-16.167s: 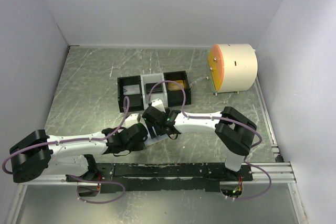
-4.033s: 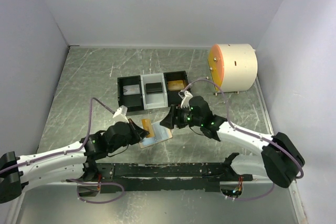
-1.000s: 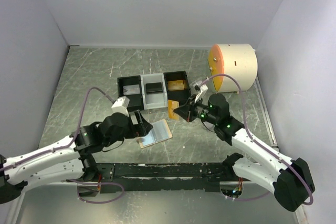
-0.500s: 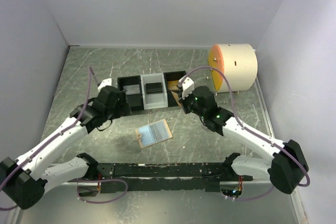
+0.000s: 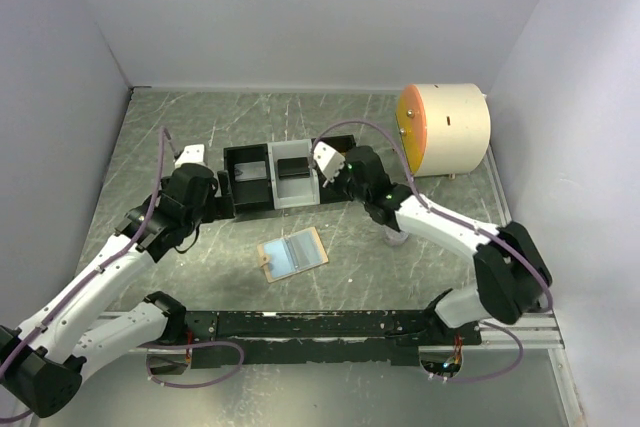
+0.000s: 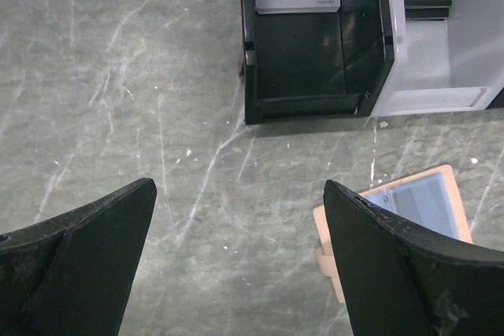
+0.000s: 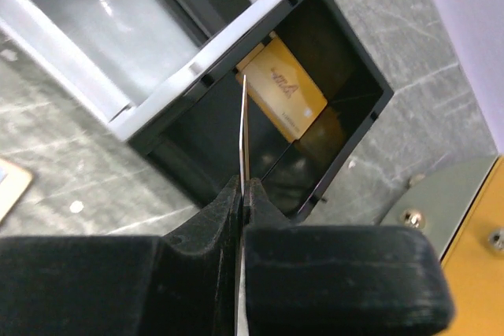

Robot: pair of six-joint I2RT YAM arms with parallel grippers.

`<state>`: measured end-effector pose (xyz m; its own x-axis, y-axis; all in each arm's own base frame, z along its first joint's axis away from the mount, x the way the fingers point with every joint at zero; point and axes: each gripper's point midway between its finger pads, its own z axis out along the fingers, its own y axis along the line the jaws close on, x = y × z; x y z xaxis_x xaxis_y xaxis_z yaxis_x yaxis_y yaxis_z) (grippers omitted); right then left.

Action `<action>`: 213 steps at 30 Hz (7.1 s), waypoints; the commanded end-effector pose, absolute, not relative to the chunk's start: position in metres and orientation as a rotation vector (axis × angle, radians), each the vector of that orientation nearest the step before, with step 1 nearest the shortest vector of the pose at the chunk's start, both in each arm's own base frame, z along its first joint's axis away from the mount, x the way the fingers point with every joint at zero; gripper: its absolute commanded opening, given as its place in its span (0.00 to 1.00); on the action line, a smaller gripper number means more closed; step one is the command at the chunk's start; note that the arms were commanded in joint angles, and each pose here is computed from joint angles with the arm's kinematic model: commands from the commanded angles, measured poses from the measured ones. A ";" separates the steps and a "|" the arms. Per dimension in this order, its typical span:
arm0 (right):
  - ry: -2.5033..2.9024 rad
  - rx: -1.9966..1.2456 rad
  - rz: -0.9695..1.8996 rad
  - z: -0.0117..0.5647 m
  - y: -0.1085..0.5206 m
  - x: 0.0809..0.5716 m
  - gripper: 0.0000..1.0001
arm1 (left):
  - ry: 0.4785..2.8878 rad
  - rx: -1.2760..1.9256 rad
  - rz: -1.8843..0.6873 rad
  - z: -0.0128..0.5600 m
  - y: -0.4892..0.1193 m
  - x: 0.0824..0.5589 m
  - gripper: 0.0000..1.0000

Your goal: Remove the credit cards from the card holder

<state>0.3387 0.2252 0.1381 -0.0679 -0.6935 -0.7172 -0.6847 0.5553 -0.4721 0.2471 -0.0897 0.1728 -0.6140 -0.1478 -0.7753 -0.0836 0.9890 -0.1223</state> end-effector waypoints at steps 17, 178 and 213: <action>1.615 -1.444 -0.304 0.114 0.236 0.432 0.00 | 2.110 -0.181 0.035 0.198 -0.062 0.252 0.99; 2.508 -0.314 0.998 0.035 0.305 0.188 0.37 | 2.652 -0.324 -0.525 0.015 -0.215 0.139 0.51; 2.432 -0.328 1.149 0.080 0.326 0.188 0.27 | 2.640 -0.297 -0.438 0.021 -0.209 0.136 0.36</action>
